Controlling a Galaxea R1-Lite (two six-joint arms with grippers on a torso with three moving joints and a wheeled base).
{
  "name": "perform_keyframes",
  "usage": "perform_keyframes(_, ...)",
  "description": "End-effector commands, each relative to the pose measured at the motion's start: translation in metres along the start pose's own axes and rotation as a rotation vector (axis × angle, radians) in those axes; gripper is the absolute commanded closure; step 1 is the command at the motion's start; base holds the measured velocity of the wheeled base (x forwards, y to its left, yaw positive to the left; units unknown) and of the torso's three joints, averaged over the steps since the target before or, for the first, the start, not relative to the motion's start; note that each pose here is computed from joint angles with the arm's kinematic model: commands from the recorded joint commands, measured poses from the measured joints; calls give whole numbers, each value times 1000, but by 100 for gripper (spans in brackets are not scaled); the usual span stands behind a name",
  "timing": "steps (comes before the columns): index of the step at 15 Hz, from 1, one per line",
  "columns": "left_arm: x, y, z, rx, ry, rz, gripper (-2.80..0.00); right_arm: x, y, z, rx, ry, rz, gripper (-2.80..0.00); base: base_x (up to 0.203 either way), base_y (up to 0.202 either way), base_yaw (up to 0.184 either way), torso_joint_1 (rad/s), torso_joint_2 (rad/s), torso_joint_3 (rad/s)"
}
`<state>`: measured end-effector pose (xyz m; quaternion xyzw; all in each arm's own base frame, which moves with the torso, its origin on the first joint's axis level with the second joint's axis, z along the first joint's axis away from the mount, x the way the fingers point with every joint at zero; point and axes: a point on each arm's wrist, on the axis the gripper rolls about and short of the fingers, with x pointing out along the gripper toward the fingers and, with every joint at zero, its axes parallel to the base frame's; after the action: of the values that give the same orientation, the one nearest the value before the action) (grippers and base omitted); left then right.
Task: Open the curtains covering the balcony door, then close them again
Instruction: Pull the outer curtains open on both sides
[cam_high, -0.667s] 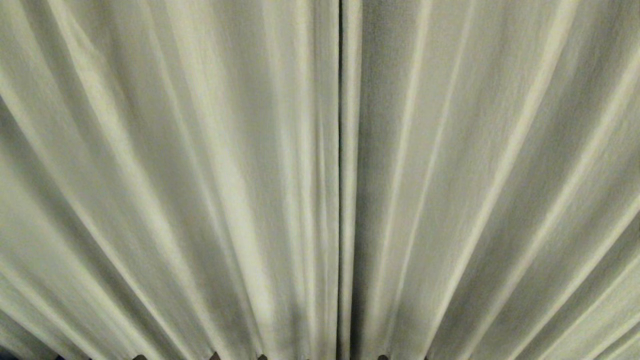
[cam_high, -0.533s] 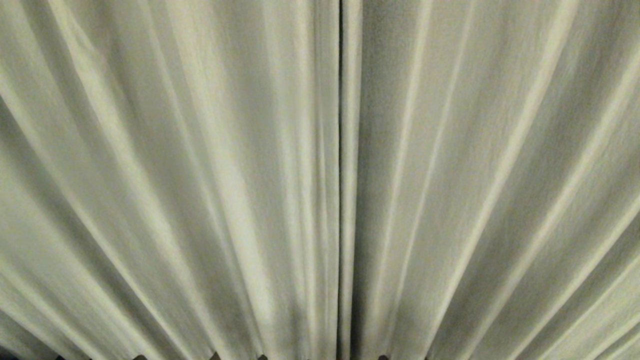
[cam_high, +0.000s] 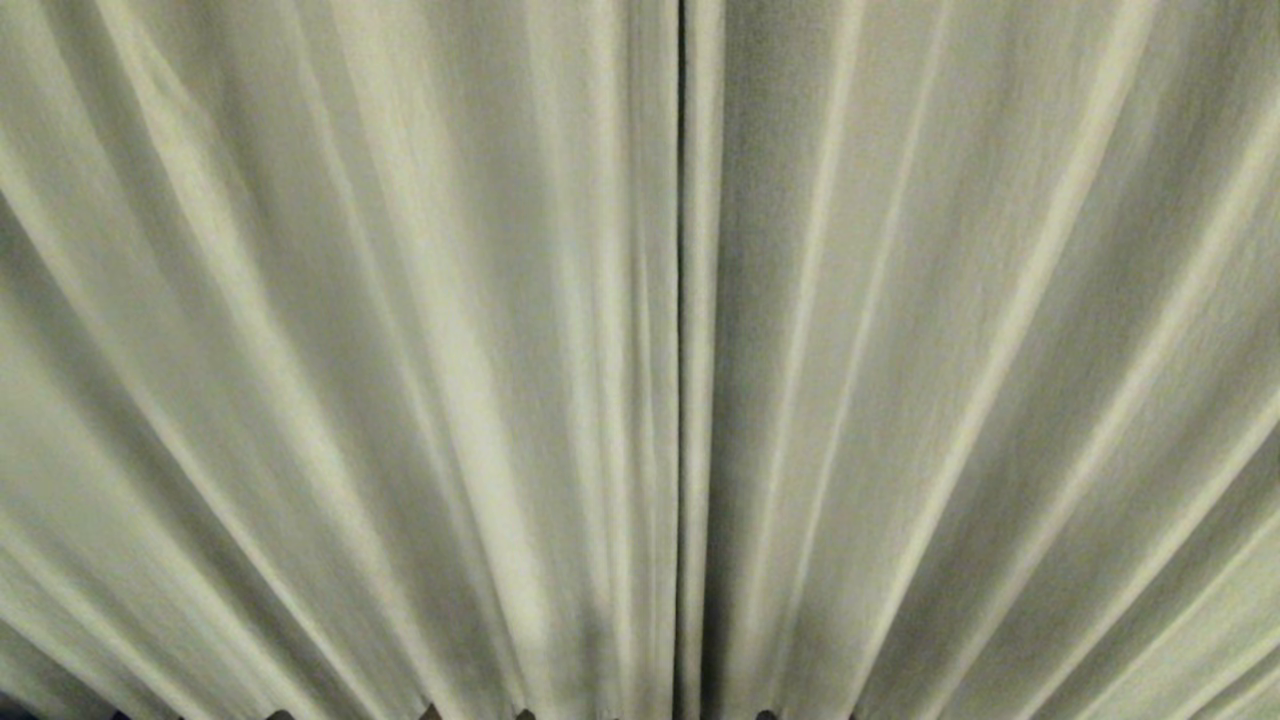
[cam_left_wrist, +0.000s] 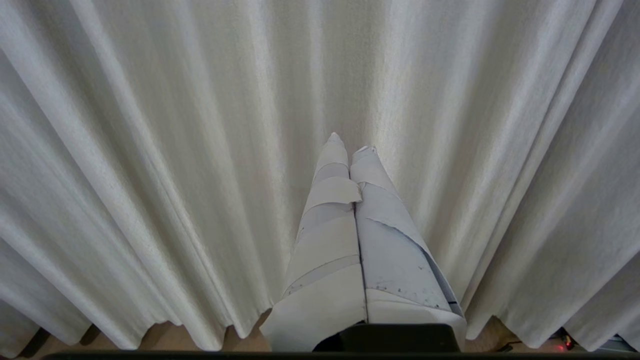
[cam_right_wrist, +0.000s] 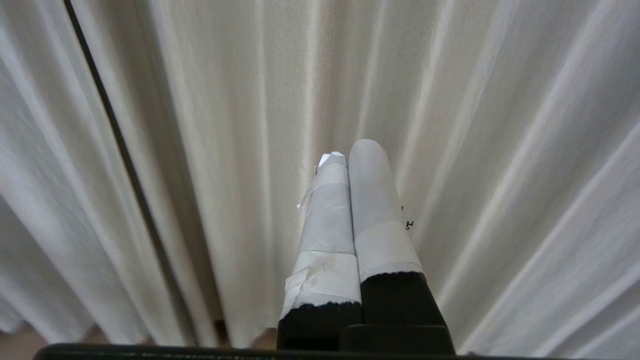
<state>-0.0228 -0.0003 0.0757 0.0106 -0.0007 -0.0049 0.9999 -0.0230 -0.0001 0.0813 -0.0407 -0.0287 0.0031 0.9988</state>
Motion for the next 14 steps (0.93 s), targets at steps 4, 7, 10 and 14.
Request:
perform_keyframes(4, 0, 0, 0, 0, 0, -1, 0, 0, 0, 0, -41, -2, 4, 0, 0, 0, 0, 0, 0, 0)
perform_keyframes(7, 0, 0, 0, 0, 0, -1, 0, -4, -1, 35, -55, -67, 91, 0, 0, 0, 0, 0, 0, 0)
perform_keyframes(10, 0, 0, 0, 0, 0, 0, 0, 18, -5, 88, -32, -38, 131, 0, 0, 0, 0, 0, 0, 0)
perform_keyframes(14, 0, 0, 0, 0, 0, 1, 0, 79, -8, 144, -2, -54, 153, 0, 0, 0, 0, 0, 0, 0)
